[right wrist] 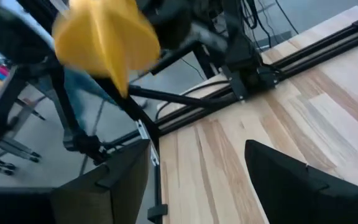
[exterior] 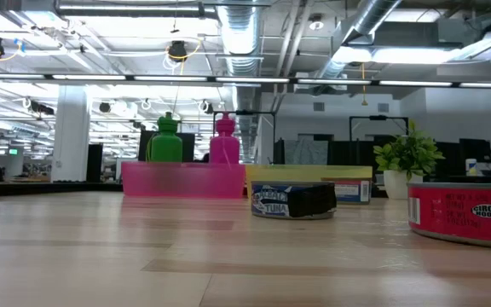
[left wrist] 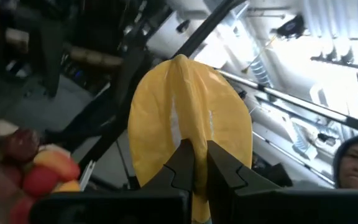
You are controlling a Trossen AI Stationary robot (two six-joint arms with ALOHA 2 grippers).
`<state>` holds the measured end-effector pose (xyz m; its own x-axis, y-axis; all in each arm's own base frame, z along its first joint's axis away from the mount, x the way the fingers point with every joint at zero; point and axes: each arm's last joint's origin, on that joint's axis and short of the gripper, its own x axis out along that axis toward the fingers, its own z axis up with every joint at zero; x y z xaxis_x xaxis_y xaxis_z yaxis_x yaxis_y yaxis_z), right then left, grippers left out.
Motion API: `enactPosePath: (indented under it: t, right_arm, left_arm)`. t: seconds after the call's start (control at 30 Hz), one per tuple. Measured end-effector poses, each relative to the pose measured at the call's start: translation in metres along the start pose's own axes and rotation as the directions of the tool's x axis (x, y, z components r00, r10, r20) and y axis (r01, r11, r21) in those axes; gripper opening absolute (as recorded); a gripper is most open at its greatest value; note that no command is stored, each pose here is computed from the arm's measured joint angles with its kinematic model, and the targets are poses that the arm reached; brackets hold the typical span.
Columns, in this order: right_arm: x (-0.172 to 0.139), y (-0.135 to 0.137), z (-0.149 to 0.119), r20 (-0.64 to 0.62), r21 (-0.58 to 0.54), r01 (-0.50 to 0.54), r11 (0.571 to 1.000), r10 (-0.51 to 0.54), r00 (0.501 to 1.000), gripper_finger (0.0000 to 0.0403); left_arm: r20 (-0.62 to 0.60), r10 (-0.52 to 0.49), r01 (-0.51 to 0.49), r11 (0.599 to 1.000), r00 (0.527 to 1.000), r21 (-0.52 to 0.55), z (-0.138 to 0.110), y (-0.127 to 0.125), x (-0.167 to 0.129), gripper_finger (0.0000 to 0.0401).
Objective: Pick & Place Food Item
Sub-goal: Put the starfruit into the transparent bin
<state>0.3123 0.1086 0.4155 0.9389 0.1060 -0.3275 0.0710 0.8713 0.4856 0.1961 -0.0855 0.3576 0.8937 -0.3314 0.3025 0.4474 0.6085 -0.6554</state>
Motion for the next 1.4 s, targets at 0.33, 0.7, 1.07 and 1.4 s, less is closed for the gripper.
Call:
enactPosePath:
  t: [0.33, 0.7, 1.07, 1.4]
  right_arm:
    - [0.002, -0.007, 0.005, -0.018, -0.011, -0.018, 1.000, 0.018, 1.000, 0.0256]
    - [0.002, -0.005, 0.004, -0.025, -0.041, -0.028, 0.999, 0.027, 0.999, 0.0256]
    - [0.002, -0.004, 0.002, -0.041, -0.075, -0.040, 0.996, 0.037, 0.998, 0.0238]
    - [0.001, -0.005, 0.000, -0.060, -0.080, -0.031, 0.996, 0.026, 0.998, 0.0153]
  left_arm:
    - [-0.074, 0.011, -0.019, 0.995, 0.997, -0.096, 0.003, 0.045, 0.021, 0.0008]
    - [-0.094, 0.002, -0.020, 0.982, 0.996, -0.188, 0.007, 0.073, 0.031, 0.0008]
    - [-0.073, -0.057, 0.037, 0.967, 0.996, -0.253, 0.000, 0.083, 0.043, 0.0008]
    - [-0.066, -0.070, 0.051, 0.965, 0.995, -0.256, 0.000, 0.085, 0.045, 0.0009]
